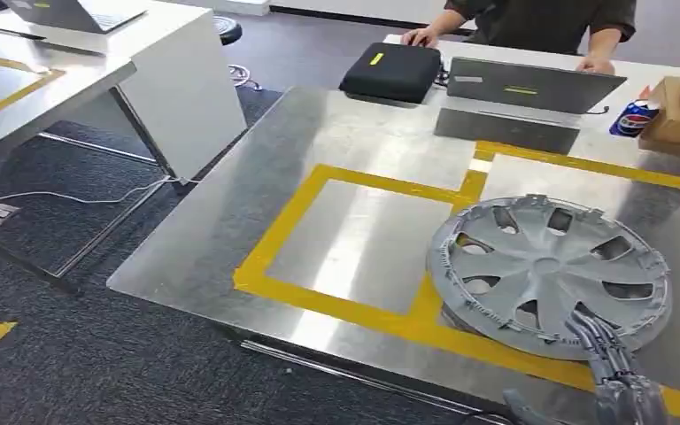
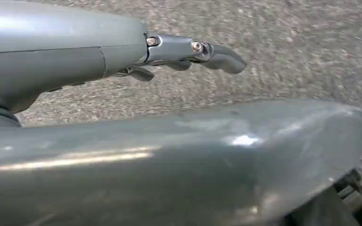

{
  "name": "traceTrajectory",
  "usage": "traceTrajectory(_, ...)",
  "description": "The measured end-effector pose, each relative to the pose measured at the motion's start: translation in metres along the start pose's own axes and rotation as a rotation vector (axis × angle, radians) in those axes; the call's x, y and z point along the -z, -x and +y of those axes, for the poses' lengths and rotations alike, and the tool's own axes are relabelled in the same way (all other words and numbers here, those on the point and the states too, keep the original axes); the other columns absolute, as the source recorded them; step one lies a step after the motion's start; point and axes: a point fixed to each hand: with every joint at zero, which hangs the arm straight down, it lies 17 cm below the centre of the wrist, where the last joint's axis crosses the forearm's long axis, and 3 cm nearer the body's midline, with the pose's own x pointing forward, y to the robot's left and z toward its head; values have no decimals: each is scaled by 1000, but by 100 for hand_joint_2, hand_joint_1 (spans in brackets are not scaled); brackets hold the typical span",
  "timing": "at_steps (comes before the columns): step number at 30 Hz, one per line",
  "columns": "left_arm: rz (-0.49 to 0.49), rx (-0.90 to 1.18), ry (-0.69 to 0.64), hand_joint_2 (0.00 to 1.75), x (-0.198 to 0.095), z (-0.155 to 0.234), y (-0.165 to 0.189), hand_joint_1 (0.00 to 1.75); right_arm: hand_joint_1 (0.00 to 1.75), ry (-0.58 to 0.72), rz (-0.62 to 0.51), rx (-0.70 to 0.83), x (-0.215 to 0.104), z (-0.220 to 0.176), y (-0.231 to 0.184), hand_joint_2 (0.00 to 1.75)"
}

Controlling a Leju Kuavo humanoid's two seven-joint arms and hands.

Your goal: Take the parts from the cabinet and place them on the table.

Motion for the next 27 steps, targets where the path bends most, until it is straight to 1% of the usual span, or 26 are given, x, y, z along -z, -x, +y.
traceTrajectory(6, 4, -17, -2, 0, 0, -5, 1, 0, 0, 82, -67, 63, -1, -14, -27, 175)
traceTrajectory(13, 2, -27, -2, 0, 0, -10, 0, 0, 0, 99, -124, 127, 1, -17, -48, 175)
traceTrajectory(14, 2, -26, -2, 0, 0, -11, -1, 0, 0, 100, -133, 140, 0, -17, -51, 0)
traceTrajectory(19, 14, -30, 1, 0, -1, -14, 2, 0, 0, 115, -185, 192, 0, -19, -64, 0)
traceTrajectory(23, 27, -13, 19, 0, 1, -19, 0, 0, 0, 175, -219, 246, 11, -25, -73, 0)
traceTrajectory(27, 27, -1, 33, 0, 3, -26, -5, 0, 0, 217, -211, 264, 18, -30, -71, 0)
